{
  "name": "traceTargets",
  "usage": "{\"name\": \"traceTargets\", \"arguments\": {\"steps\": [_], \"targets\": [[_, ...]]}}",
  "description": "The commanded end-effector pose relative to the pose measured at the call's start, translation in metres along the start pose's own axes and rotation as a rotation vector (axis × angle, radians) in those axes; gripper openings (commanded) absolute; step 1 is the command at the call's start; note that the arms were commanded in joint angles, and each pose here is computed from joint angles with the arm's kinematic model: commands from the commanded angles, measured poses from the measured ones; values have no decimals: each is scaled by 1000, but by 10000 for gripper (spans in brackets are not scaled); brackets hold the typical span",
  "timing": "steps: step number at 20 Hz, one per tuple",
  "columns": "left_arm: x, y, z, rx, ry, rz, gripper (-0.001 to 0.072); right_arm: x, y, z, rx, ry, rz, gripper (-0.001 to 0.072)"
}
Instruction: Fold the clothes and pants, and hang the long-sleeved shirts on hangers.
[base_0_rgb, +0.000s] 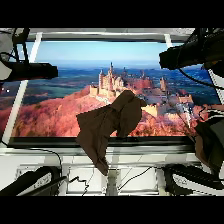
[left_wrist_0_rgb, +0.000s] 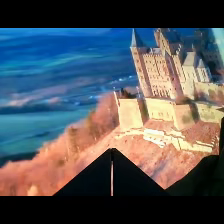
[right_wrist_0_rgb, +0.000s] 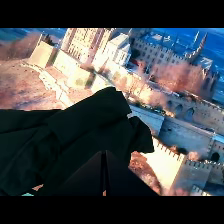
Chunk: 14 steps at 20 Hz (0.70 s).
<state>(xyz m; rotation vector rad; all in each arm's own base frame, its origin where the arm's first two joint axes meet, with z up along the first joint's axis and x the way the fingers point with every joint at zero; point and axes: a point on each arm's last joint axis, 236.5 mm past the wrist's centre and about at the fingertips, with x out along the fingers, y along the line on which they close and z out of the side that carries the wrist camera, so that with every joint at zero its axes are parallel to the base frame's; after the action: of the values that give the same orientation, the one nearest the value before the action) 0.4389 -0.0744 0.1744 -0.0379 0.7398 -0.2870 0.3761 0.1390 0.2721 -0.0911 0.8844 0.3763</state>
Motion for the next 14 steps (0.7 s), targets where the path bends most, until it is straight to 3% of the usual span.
{"name": "traceTargets", "arguments": {"steps": [1,6,7,8,9,12,13,14], "targets": [[2,3,3,3,-14,12,13,0,0,0,0,0,0,18],[7,13,-11,21,50,40,23,0,0,0,0,0,0,18],[10,21,-23,28,100,60,88,0,0,0,0,0,0,18],[13,30,-38,23,155,75,219,0,0,0,0,0,1,18],[18,37,-54,0,201,79,258,0,0,0,0,0,0,18],[41,47,-125,-96,345,56,261,0,0,0,-1,0,0,18],[49,43,-150,-134,386,35,316,0,0,0,-1,0,0,18],[56,34,-179,-164,444,-5,500,0,0,0,-1,0,0,18]]}}
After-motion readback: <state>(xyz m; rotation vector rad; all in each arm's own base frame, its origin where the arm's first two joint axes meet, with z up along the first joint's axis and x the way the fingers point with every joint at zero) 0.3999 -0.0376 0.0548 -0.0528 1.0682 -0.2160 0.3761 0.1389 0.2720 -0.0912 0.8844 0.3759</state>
